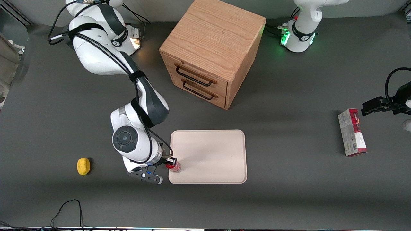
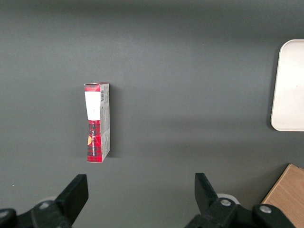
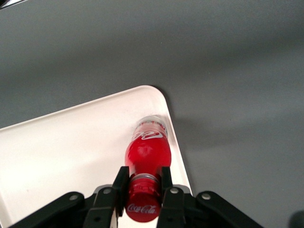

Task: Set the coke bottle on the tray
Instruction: 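Carry the bottle with the right gripper onto the white tray's edge, then open the right gripper to release the bottle on the tray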

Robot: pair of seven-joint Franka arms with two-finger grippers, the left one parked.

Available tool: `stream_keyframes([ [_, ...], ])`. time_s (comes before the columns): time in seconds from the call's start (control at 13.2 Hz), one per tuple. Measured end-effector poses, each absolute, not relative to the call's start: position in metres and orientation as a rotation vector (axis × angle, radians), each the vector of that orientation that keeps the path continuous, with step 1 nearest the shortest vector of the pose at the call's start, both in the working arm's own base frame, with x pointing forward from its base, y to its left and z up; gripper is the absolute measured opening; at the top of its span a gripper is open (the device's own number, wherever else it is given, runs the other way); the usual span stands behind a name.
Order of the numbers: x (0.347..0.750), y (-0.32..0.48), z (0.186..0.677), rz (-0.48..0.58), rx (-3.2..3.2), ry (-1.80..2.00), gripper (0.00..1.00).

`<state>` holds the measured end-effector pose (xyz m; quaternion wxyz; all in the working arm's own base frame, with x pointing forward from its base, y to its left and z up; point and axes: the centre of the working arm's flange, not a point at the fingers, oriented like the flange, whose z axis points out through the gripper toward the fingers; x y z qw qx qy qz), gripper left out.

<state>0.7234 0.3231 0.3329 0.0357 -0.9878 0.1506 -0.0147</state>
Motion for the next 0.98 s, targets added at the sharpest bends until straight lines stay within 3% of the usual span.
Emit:
stream_keyframes([
  [0.38,0.724,0.323,0.336,-0.053,-3.031,0.465,0.34],
  [0.45,0.725,0.323,0.337,-0.055,-3.029,0.473,0.41],
  [0.83,0.725,0.326,0.343,-0.066,-3.005,0.559,0.92],
  [0.91,0.725,0.326,0.344,-0.069,-3.004,0.563,1.00],
  [0.98,0.725,0.327,0.345,-0.076,-3.003,0.577,1.00],
])
